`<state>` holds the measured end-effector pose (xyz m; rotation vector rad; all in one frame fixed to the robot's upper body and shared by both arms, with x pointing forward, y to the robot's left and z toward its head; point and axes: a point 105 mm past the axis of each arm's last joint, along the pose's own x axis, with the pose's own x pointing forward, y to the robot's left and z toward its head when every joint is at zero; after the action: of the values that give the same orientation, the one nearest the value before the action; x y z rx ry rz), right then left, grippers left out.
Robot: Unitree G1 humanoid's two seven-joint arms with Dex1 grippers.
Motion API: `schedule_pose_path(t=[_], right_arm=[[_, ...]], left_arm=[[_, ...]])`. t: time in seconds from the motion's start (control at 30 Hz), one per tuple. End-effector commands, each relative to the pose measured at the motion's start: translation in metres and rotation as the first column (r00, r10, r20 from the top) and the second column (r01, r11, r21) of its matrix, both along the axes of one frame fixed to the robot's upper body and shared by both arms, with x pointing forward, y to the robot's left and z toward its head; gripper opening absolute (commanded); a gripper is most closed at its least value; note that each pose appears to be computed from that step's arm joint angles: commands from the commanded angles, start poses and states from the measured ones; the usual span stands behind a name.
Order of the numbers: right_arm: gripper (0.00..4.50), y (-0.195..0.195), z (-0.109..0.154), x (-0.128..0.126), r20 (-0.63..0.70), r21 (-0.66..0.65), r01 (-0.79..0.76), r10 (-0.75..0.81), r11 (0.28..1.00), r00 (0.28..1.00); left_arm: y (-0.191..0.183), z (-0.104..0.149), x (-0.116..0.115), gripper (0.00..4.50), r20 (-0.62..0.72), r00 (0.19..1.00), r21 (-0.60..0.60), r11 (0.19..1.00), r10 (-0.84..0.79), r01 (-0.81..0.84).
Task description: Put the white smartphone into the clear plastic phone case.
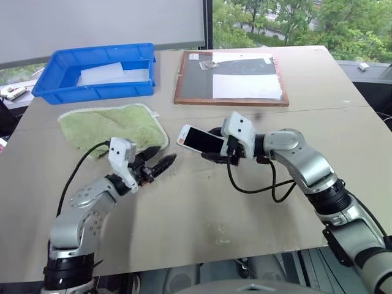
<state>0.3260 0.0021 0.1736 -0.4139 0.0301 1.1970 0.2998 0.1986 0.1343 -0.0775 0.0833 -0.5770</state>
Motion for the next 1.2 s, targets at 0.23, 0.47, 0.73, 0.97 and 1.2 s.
schedule_pose_path(t=[0.23, 0.47, 0.73, 0.97, 1.2], right_arm=[[2.96, -0.005, 0.027, 0.015, 0.058, 0.091, 0.088, -0.094, 0.992, 0.994], [2.96, -0.013, 0.020, 0.013, 0.022, 0.101, 0.132, -0.135, 0.986, 0.991], [2.96, -0.018, 0.008, 0.000, -0.016, 0.073, 0.076, -0.075, 0.994, 0.997], [2.96, -0.013, -0.002, -0.004, -0.005, 0.007, -0.006, 0.006, 1.000, 1.000], [2.96, -0.008, -0.016, -0.009, 0.005, -0.100, -0.113, 0.114, 0.989, 0.994]], left_arm=[[0.016, 0.018, 0.013, 3.37, 0.046, 0.989, -0.002, 0.990, 0.138, -0.138], [0.021, 0.020, 0.016, 3.37, 0.053, 0.975, -0.023, 0.976, 0.216, -0.215], [-0.001, 0.015, 0.001, 3.37, 0.002, 0.999, -0.034, 0.999, 0.036, -0.036], [-0.002, 0.003, -0.021, 3.37, -0.093, 0.973, 0.057, 0.974, -0.213, 0.219], [0.006, 0.004, -0.028, 3.37, -0.155, 0.915, 0.143, 0.908, -0.372, 0.394]])
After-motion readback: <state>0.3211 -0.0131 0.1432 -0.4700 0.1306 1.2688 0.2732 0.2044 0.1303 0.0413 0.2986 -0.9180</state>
